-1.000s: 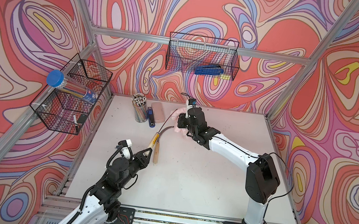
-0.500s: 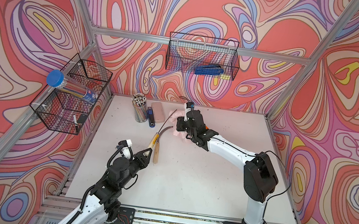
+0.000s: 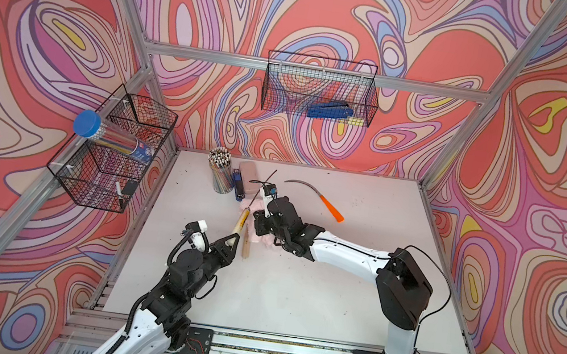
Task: Wipe small sickles with rags
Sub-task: Wipe the small sickle, then place the small sickle at the center of the board.
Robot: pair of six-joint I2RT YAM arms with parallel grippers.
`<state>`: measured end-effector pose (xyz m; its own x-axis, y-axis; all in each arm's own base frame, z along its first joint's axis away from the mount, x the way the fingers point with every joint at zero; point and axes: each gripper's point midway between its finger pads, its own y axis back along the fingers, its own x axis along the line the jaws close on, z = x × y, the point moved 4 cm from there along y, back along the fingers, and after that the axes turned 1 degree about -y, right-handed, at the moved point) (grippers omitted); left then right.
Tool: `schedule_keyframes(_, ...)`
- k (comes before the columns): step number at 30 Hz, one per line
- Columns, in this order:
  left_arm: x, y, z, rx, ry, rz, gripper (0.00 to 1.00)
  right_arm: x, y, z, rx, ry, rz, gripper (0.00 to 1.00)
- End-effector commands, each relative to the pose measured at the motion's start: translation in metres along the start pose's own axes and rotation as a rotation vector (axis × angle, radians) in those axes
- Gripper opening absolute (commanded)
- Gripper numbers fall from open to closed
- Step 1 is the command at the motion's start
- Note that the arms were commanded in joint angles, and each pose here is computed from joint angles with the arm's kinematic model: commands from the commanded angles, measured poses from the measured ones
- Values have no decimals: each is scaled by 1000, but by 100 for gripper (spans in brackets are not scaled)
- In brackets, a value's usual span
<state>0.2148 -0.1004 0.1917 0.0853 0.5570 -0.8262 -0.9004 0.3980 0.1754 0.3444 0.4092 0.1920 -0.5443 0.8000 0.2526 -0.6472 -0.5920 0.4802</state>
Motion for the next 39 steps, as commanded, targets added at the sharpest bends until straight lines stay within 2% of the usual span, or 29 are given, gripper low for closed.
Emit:
schedule_keyframes(1, -9, 2, 7, -24, -4, -22, 0, -8, 19, 31, -86, -2, -48, 0)
schedule_keyframes(6, -9, 3, 8, -26, -5, -26, 0, -42, 29, 54, -108, -47, -104, 0)
schedule_keyframes(12, -9, 2, 7, -21, -6, -21, 0, -101, 53, 91, -181, -117, -192, 0)
schedule_keyframes(14, -8, 1, 7, -21, -6, -18, 0, -113, 73, 104, -224, -122, -229, 0)
schedule_keyframes(19, -9, 1, 9, -32, -18, -14, 0, -125, 129, 110, -289, -116, -293, 0)
schedule_keyframes(23, -8, -2, 9, -24, -32, 5, 0, -152, 183, 90, -357, -139, -451, 0)
schedule_keyframes(29, -10, -21, 1, 12, -92, 44, 0, -199, 238, 39, -411, -297, -545, 0)
schedule_keyframes(35, -15, -37, -11, -44, -241, 153, 0, -226, 258, 3, -425, -359, -716, 0)
schedule_keyframes(39, -22, -41, -24, -82, -339, 206, 0, -246, 257, -20, -418, -393, -803, 0)
